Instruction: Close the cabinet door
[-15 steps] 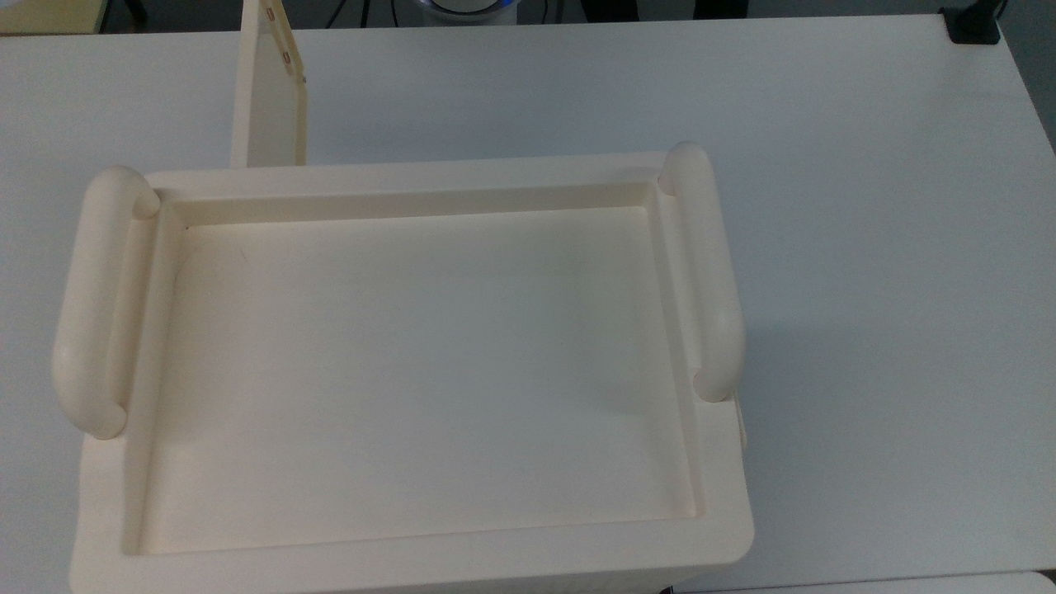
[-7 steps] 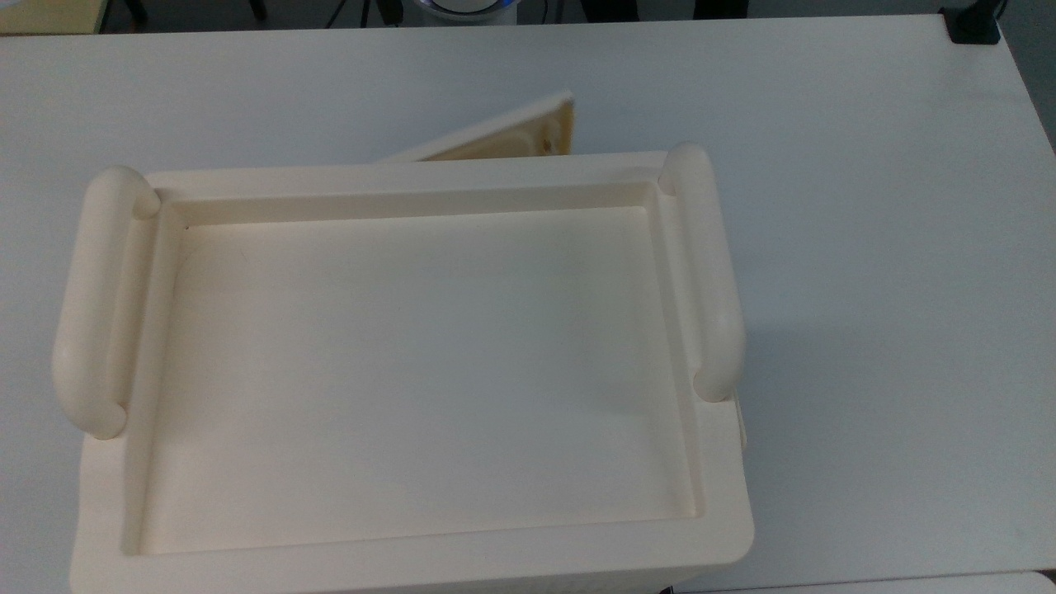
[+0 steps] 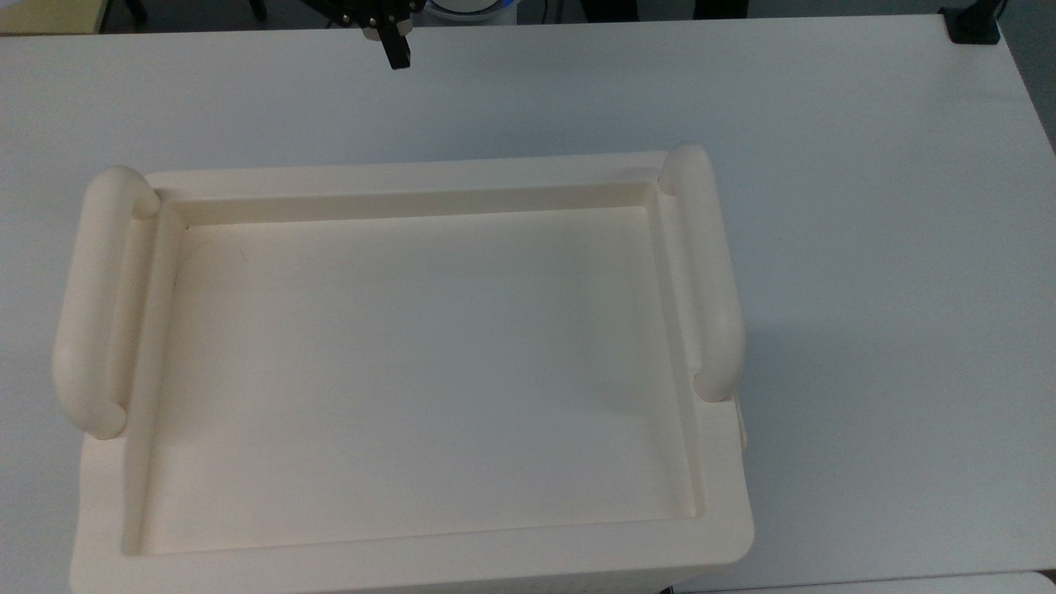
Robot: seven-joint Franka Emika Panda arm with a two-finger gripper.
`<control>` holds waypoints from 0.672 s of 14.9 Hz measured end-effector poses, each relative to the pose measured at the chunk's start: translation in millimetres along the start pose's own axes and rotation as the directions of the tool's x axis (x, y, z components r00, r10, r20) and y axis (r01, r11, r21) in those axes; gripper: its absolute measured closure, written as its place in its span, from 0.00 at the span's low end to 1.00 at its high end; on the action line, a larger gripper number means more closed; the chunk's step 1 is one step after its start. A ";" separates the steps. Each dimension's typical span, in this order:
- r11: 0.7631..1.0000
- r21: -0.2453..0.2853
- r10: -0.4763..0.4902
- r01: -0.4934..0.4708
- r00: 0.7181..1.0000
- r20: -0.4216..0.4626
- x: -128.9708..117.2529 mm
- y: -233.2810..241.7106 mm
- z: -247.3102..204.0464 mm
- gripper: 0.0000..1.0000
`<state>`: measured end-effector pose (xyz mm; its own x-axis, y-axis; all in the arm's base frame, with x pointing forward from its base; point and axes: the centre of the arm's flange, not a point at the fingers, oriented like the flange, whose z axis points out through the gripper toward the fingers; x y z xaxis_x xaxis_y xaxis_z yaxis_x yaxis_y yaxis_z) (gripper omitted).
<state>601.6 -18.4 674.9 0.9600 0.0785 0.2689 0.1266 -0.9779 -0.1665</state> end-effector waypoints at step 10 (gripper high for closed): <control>0.982 -0.190 0.042 0.000 0.976 0.215 -5.8 -32.5 121.3 0.97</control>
<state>622.2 36.4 563.8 0.9957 0.0774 0.0512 0.0767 -0.9969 0.0165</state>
